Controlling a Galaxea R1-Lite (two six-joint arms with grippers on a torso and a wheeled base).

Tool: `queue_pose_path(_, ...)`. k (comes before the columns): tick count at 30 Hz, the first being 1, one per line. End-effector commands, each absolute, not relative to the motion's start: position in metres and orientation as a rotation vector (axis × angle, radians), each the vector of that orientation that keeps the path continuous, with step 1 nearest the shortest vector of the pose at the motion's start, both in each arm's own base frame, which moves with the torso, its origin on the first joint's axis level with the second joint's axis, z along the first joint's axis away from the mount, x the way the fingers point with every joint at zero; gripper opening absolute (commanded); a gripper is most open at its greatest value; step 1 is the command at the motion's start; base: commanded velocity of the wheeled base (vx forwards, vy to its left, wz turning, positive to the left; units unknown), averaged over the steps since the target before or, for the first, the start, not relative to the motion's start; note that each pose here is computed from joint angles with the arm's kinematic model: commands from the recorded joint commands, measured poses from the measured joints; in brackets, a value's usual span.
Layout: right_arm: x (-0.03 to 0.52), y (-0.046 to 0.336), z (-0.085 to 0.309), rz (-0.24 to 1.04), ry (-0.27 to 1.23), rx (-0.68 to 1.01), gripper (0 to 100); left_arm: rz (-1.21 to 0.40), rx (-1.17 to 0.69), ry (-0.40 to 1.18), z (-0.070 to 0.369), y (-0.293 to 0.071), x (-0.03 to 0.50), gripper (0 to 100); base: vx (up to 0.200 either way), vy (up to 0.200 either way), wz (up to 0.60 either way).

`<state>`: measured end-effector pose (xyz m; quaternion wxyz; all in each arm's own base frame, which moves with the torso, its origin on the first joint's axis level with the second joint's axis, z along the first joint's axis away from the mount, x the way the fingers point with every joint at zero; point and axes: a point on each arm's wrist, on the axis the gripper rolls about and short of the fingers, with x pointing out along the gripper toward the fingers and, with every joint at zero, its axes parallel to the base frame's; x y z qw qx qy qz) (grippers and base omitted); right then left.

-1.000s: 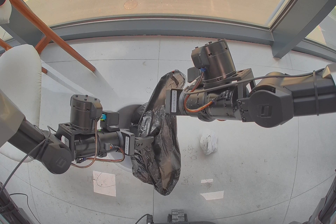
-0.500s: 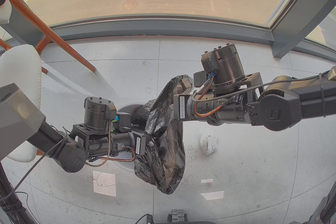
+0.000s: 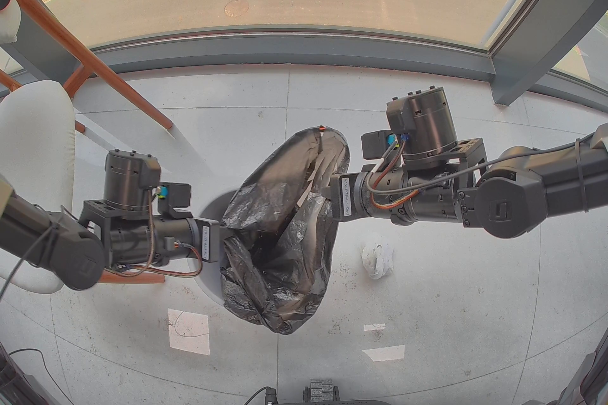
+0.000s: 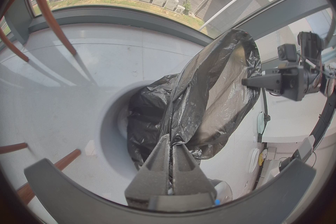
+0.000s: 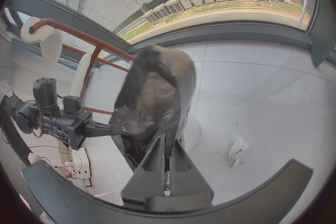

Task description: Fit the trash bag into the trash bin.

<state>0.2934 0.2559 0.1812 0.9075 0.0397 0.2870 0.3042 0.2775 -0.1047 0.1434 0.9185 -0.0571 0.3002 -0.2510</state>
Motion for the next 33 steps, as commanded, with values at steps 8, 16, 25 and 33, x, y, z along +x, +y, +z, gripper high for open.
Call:
queue_pose_path(8, 0.333, 0.235, 0.150, 0.657, 0.649, 0.035, 0, -0.399, -0.142, 0.513, 0.193, -0.062, 0.259, 0, 0.000, 0.000, 0.00)
queue_pose_path(16, 0.361, 0.226, 0.136, 0.637, 0.629, 0.045, 0, -0.437, -0.057, 0.545, 0.181, -0.070, 0.253, 0, 0.000, 0.000, 0.00)
queue_pose_path(25, 0.358, 0.235, 0.142, 0.676, 0.567, 0.053, 0, -0.549, -0.041, 0.762, 0.127, -0.104, 0.240, 0, 0.000, 0.000, 0.00)
queue_pose_path(33, 0.348, 0.244, 0.140, 0.703, 0.569, 0.049, 0, -0.557, -0.038, 0.744, 0.127, -0.118, 0.273, 100, 0.000, 0.000, 0.00)
